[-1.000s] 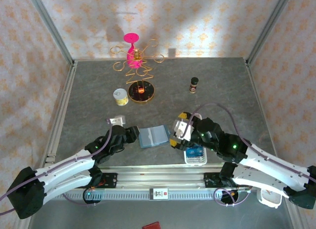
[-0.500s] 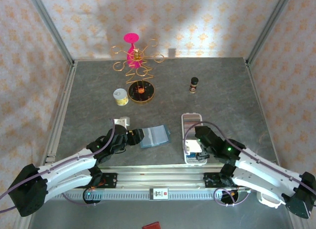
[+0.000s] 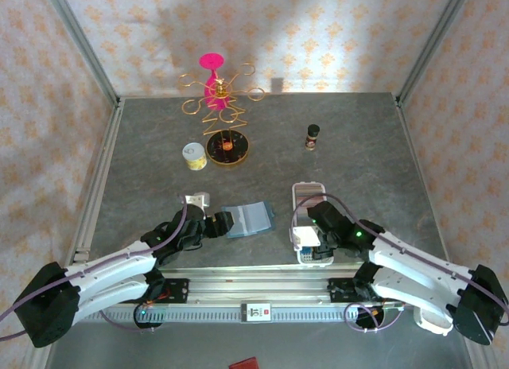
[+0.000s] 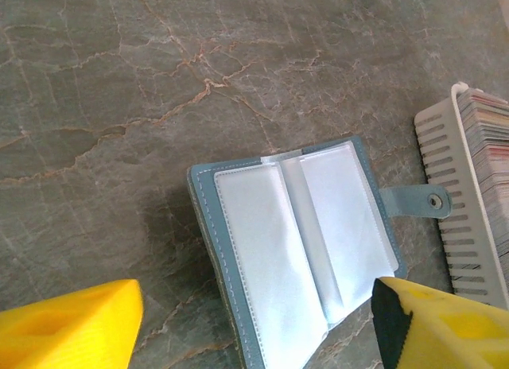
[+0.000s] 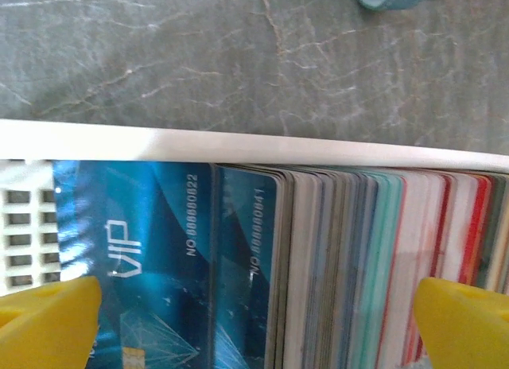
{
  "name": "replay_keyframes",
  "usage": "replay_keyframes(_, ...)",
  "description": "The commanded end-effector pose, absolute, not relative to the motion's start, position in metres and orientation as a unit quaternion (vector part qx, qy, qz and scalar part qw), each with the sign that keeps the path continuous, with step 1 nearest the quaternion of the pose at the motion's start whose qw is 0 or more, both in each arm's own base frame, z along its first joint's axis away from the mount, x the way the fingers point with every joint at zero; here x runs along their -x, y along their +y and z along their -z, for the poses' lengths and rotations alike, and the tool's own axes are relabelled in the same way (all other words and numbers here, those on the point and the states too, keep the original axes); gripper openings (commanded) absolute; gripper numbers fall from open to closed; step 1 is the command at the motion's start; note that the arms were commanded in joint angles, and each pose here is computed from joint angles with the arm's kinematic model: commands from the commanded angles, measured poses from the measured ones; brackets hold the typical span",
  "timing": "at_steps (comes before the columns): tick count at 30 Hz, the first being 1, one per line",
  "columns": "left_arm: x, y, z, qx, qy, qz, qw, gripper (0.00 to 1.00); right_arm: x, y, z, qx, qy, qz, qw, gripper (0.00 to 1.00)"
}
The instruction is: Put the credit cards into the card holder
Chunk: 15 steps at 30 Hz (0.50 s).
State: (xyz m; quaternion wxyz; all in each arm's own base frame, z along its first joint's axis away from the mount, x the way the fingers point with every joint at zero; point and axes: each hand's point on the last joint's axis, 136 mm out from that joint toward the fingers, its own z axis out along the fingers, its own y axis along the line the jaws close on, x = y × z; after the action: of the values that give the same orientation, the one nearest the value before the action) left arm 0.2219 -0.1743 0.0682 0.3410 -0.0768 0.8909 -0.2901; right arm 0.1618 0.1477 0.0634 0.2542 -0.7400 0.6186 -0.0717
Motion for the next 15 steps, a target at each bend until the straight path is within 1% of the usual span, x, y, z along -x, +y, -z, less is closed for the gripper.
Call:
replay_keyframes(1,-0.223,-0.174,-0.067,0.077,0.889,0.293,0.343,0.82,-0.159,0.148,-0.064,0.743,0.619,0.064,0.247,1.0)
replay_keyframes(5,-0.223,-0.175,-0.065,0.076,0.89,0.293,0.341,0.87,-0.162,0.146,-0.059,0.748,0.613,0.076,0.244,1.0)
replay_keyframes(8,-0.223,-0.175,-0.064,0.077,0.89,0.294,0.34,0.9,-0.169,0.141,-0.052,0.75,0.607,0.104,0.242,1.0)
replay_keyframes(15,-0.222,-0.175,-0.062,0.079,0.891,0.294,0.338,0.91,-0.182,0.14,-0.05,0.75,0.596,0.139,0.251,1.0)
